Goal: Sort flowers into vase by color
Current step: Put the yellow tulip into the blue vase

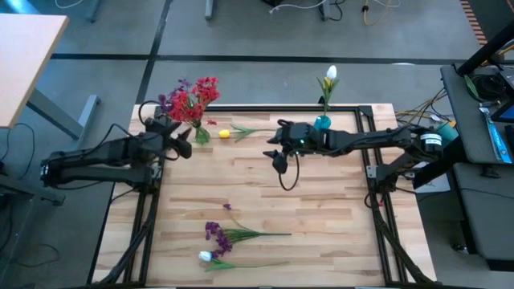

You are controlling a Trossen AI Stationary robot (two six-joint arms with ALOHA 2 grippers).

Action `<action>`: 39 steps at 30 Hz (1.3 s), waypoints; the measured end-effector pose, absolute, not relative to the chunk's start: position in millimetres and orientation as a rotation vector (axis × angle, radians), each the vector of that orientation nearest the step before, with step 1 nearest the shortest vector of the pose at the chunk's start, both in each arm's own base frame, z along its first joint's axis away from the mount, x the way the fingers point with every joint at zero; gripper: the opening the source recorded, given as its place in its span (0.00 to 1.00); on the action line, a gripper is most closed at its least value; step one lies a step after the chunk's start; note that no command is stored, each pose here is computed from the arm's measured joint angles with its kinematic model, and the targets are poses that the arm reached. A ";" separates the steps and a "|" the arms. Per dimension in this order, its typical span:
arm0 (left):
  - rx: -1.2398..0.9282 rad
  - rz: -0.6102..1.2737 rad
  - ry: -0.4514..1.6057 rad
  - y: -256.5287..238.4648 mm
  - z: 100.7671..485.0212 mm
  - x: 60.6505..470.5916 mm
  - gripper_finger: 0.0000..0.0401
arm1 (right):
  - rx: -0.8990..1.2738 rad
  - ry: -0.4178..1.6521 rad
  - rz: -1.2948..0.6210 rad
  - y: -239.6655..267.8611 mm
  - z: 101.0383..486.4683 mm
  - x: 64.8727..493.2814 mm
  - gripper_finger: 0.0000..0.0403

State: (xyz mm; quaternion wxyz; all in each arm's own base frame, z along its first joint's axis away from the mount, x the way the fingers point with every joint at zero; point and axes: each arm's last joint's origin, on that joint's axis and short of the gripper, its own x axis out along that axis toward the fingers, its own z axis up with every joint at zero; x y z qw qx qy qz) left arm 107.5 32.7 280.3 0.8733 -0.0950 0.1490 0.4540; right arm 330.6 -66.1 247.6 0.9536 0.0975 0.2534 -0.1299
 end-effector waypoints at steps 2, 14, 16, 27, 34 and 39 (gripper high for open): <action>-0.273 0.897 0.344 30.5 287.9 102.9 0.54 | 0.196 0.581 -0.305 -72.2 252.4 332.4 0.56; -0.431 0.723 0.434 11.3 285.1 101.3 0.53 | 0.078 0.803 -0.282 -127.2 242.6 368.0 0.59; -0.425 0.659 0.428 4.7 280.9 105.2 0.52 | 0.048 0.828 -0.274 -135.0 237.7 377.1 0.62; -0.401 0.453 0.433 -27.1 273.0 112.0 0.52 | 0.024 0.935 -0.263 -189.4 197.7 416.5 0.73; -0.341 0.377 0.488 -44.1 260.3 121.6 0.52 | 0.093 1.030 -0.214 -221.6 166.1 428.6 0.62; -0.309 0.376 0.496 -48.9 257.1 130.0 0.52 | 0.116 1.111 -0.212 -236.0 143.4 438.8 0.55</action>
